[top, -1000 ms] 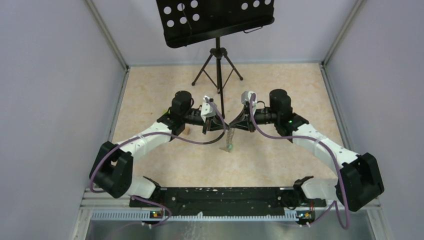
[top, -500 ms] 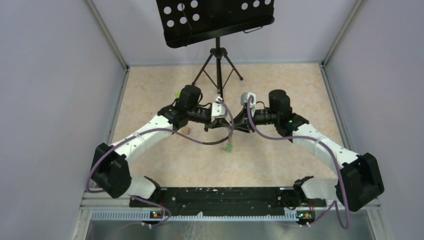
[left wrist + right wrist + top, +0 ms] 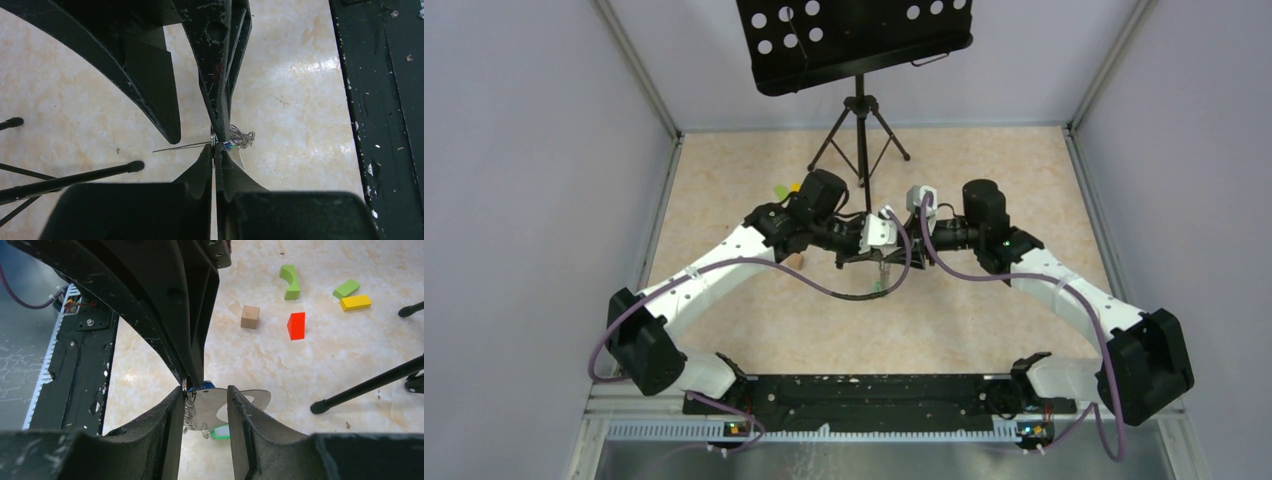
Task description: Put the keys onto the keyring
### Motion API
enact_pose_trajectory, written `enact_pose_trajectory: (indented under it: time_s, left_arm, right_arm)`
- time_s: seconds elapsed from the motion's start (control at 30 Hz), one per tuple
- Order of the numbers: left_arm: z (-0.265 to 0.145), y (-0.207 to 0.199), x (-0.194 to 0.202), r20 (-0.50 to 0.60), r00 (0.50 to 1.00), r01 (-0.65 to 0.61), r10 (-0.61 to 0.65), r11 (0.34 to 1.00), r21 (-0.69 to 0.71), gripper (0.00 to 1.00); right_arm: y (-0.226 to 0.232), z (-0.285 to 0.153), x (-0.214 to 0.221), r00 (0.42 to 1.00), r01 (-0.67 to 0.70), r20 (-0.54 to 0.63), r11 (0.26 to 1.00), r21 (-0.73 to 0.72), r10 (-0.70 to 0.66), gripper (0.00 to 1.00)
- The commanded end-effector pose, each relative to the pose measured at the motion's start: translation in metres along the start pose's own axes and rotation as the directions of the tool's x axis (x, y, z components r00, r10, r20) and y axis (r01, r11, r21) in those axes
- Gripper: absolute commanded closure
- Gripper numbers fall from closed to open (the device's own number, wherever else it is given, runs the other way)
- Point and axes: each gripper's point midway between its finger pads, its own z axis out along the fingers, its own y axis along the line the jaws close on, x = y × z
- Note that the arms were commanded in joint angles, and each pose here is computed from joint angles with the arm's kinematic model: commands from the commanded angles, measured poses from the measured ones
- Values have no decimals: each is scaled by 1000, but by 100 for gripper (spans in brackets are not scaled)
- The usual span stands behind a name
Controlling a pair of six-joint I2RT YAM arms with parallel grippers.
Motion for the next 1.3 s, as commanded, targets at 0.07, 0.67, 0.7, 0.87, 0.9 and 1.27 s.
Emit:
enact_pose_trajectory:
  time_s: [0.07, 0.67, 0.7, 0.87, 0.9, 1.27]
  left_arm:
    - [-2, 0, -14, 26, 1000, -4, 3, 1000, 8, 100]
    - [3, -1, -11, 47, 999, 7, -7, 1000, 6, 100]
    - [3, 0, -12, 48, 999, 9, -9, 1000, 1, 100]
    - [-1, 5, -12, 63, 998, 20, -17, 999, -33, 100]
    - [-5, 7, -12, 81, 997, 18, -15, 999, -38, 91]
    - [-44, 7, -21, 353, 934, -36, 49, 998, -45, 48]
  right_arm:
    - [5, -5, -36, 993, 86, 82, 996, -31, -83, 69]
    - [2, 1, -27, 996, 41, 76, 998, -52, -37, 100]
    - [2, 2, -27, 996, 39, 78, 998, -47, -36, 100]
    - [2, -1, -36, 994, 48, 99, 998, -32, -45, 100]
    - [3, -3, -39, 993, 52, 108, 998, -30, -48, 100]
    - [20, -11, -63, 981, 38, 193, 993, -111, -16, 100]
